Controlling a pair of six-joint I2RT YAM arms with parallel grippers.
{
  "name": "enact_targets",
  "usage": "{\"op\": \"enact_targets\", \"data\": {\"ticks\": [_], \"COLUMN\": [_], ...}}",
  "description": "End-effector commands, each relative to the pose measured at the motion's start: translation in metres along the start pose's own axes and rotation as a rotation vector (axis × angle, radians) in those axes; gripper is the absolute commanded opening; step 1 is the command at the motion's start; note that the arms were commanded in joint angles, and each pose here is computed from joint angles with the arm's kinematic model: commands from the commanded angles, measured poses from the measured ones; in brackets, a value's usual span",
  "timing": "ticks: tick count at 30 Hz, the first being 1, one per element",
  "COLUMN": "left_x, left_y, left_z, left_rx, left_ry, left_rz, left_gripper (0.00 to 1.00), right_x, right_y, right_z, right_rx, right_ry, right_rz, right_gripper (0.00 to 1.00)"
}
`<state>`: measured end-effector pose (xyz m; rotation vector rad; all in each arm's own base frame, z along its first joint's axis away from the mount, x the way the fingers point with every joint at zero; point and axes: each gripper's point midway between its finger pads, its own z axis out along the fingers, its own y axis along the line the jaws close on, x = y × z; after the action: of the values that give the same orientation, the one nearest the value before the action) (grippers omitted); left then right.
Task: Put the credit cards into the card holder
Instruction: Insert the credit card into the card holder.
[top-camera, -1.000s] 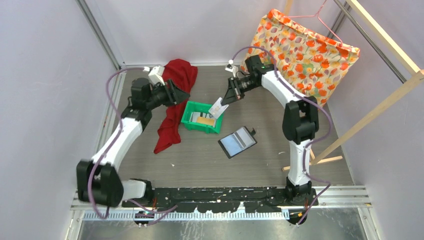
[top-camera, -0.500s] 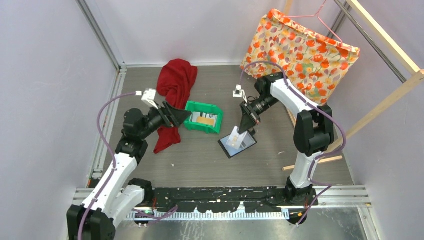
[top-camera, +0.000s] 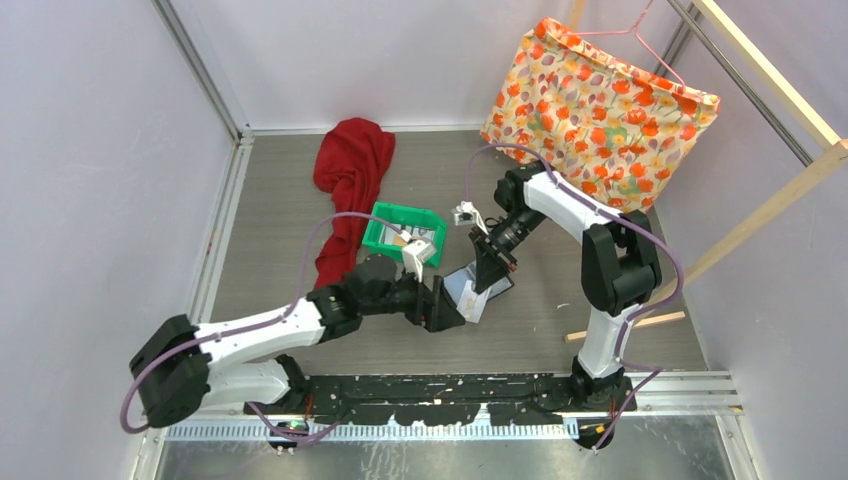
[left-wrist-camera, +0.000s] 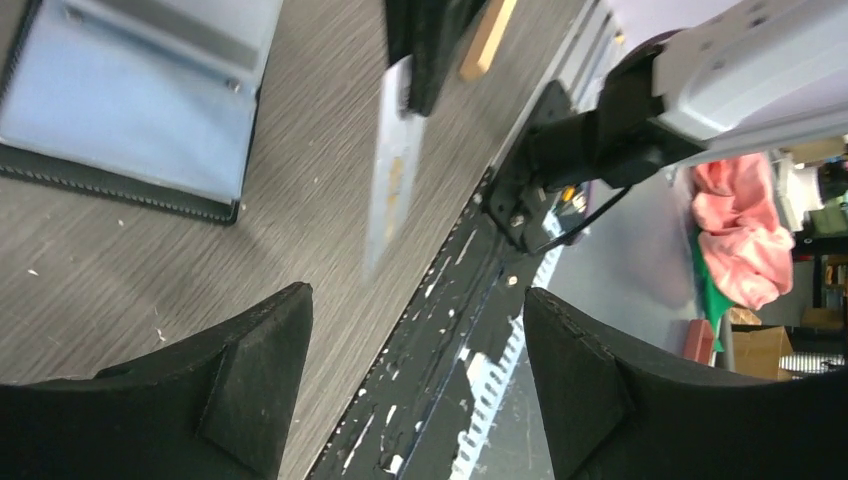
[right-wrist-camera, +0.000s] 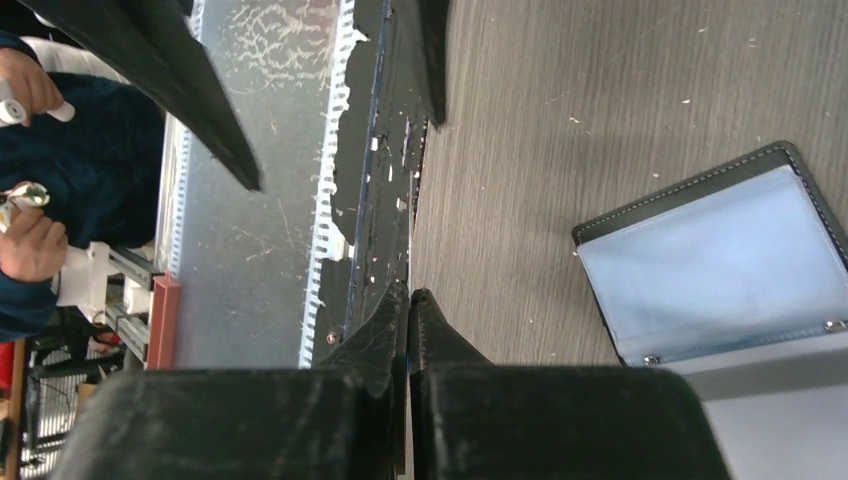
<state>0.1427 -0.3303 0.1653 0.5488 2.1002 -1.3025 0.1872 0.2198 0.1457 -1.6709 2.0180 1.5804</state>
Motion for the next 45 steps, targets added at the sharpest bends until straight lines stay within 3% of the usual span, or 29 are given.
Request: {"op": "enact_targets", "data": {"ticks": [1, 9, 18, 32, 45], "left_x": [-0.020, -0.029, -0.014, 0.009, 0.005], "left_y": [-0.009, -0.012, -0.013, -0.003, -0.003], "left_z": [0.024, 0.023, 0.025, -0.007, 0.005], "left_rx": [0.002, 0.021, 0.086, 0.158, 0.183], "left_ry": [-0.065, -0.107, -0.104, -0.236, -0.256], "left_rz": [0.031, 0.110, 0.049, -0.091, -0.112], "left_gripper": [0.77, 0.74, 0.43, 0.52, 0.39], "right_x": [0.003, 0.004, -0.001, -0.018, -0.022], "right_y": [0.041, 0.050, 0.055, 0.053, 0.050], "right_z": [0.002, 0.015, 0.017, 0.010, 0.011], "right_rx": [-0.099, -0.130, -0.135, -0.122, -0.134], "right_ry": [0.034, 0.090, 0.077, -0.018, -0.043], "right_rz": [0.058, 0.021, 0.010, 0.055, 0.088], "right_gripper": [0.01, 0.01, 0.01, 0.01, 0.01]}}
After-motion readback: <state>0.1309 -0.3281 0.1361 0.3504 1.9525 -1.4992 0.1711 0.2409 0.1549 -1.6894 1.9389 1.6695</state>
